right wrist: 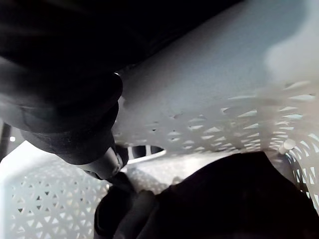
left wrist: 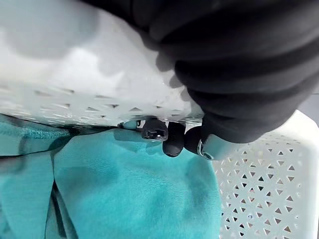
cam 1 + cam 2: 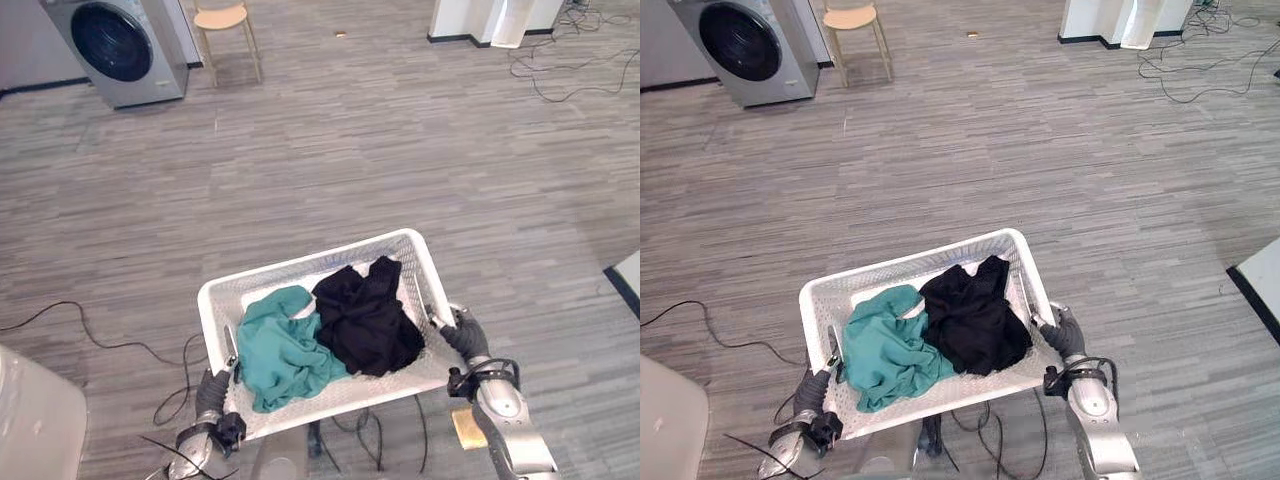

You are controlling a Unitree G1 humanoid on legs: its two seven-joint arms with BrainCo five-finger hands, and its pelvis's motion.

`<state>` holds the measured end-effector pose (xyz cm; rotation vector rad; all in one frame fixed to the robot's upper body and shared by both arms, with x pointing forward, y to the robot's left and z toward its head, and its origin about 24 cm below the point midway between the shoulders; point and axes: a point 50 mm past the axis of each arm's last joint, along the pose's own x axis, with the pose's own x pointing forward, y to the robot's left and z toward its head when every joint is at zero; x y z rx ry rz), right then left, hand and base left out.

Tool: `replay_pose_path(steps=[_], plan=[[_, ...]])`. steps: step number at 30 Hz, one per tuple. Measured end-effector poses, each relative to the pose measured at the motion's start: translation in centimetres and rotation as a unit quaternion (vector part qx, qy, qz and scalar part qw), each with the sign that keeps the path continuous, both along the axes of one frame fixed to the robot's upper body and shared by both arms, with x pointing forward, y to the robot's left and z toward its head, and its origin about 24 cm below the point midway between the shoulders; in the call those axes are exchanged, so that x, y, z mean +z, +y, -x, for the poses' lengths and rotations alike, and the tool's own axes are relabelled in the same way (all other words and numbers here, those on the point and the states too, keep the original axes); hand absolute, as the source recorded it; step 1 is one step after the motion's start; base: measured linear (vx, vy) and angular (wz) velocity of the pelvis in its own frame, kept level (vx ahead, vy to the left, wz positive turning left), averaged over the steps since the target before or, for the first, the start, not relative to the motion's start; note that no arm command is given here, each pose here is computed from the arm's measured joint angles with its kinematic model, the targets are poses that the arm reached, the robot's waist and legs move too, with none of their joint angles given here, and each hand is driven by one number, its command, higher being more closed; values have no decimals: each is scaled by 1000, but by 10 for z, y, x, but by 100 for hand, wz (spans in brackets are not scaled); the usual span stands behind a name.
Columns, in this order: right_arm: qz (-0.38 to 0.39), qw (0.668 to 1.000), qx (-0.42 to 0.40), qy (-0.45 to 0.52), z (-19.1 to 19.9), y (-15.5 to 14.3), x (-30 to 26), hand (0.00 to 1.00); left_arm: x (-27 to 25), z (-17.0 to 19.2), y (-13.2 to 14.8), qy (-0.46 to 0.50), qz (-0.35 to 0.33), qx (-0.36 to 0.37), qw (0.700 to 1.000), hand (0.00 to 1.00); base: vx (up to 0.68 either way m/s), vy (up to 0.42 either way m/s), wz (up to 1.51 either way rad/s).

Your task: Pick up the laundry basket with both hands and put the clothes into the washing machine.

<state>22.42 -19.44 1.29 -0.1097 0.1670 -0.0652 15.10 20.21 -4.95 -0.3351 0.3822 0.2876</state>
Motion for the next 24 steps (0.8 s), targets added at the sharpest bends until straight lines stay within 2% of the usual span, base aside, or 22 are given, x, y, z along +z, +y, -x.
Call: replay_pose_path(steps=[3, 7, 11, 15, 20, 24], plan=[[5, 1000, 4, 17, 1, 3, -8, 100, -5, 7, 1, 17, 2, 8, 1000, 100, 545, 367, 8], [-1, 999, -21, 45, 19, -5, -20, 100, -7, 2, -7, 36, -7, -30, 999, 100, 593, 242, 85], [-15, 998, -54, 31, 40, -10, -14, 100, 4, -7, -11, 13, -28, -68, 997, 100, 518, 124, 82], [-18, 995, -100, 7, 56, -23, -2, 100, 15, -29, -23, -21, -34, -115, 993, 100, 595, -35, 86], [1, 995, -101, -3, 57, -32, 6, 100, 14, -33, -34, -23, -22, -117, 993, 100, 702, -130, 40], [8, 997, -81, -11, 62, -32, 15, 100, 13, -15, -30, -22, -7, -90, 996, 100, 660, -138, -16]])
